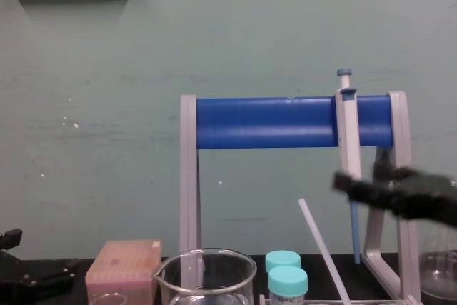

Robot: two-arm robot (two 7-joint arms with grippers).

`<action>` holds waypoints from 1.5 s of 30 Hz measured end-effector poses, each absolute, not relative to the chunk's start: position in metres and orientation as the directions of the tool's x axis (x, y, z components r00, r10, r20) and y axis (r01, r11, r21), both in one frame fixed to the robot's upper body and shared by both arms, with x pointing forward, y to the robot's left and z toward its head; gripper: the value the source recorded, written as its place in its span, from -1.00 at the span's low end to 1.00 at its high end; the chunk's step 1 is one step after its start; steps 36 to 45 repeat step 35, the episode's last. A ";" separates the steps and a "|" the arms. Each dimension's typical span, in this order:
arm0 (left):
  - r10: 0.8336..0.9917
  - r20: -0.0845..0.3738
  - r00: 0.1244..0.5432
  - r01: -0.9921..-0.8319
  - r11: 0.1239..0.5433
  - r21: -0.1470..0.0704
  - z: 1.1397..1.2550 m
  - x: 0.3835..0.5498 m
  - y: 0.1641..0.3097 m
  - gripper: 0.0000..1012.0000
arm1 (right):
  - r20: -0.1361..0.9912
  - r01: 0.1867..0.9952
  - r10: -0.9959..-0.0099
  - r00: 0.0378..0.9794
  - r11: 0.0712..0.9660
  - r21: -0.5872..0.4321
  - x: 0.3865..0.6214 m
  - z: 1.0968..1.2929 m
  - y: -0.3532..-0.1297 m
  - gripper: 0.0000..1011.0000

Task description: Pick up the stirring rod with one hand, then place it down.

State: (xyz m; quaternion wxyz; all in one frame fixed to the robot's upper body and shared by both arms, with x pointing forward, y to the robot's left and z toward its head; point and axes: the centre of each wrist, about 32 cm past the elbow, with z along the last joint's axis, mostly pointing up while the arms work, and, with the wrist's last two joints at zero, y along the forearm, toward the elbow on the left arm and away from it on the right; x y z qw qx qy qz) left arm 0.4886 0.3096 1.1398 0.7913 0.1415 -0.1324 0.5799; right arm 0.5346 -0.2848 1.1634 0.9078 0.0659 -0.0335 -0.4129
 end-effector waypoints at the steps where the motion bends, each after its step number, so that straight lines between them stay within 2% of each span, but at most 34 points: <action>1: 0.880 0.374 0.292 -0.955 0.287 0.070 1.140 0.489 0.310 0.98 | 0.016 0.790 -0.801 0.598 0.593 0.156 0.532 1.165 -0.289 0.98; 4: 0.880 0.374 0.292 -0.955 0.287 0.070 1.140 0.489 0.310 0.98 | 0.035 0.852 -0.864 0.503 0.502 0.150 0.527 1.166 -0.293 0.98; 5: 0.880 0.374 0.292 -0.955 0.287 0.070 1.140 0.489 0.310 0.98 | 0.044 0.894 -0.902 0.430 0.432 0.120 0.523 1.165 -0.295 0.98; 8: 0.880 0.374 0.292 -0.955 0.287 0.070 1.140 0.489 0.310 0.98 | 0.057 0.950 -0.949 0.310 0.311 0.018 0.517 1.159 -0.298 0.98; 14: 0.880 0.374 0.292 -0.955 0.287 0.070 1.140 0.489 0.310 0.98 | 0.052 0.965 -0.974 0.219 0.209 -0.157 0.512 1.145 -0.300 0.98; 18: 0.880 0.374 0.292 -0.955 0.287 0.070 1.140 0.489 0.310 0.98 | 0.051 0.961 -0.977 0.208 0.194 -0.198 0.512 1.140 -0.300 0.98; 45: 0.880 0.374 0.292 -0.955 0.287 0.070 1.140 0.489 0.310 0.98 | 0.051 0.963 -0.976 0.211 0.198 -0.184 0.512 1.141 -0.301 0.98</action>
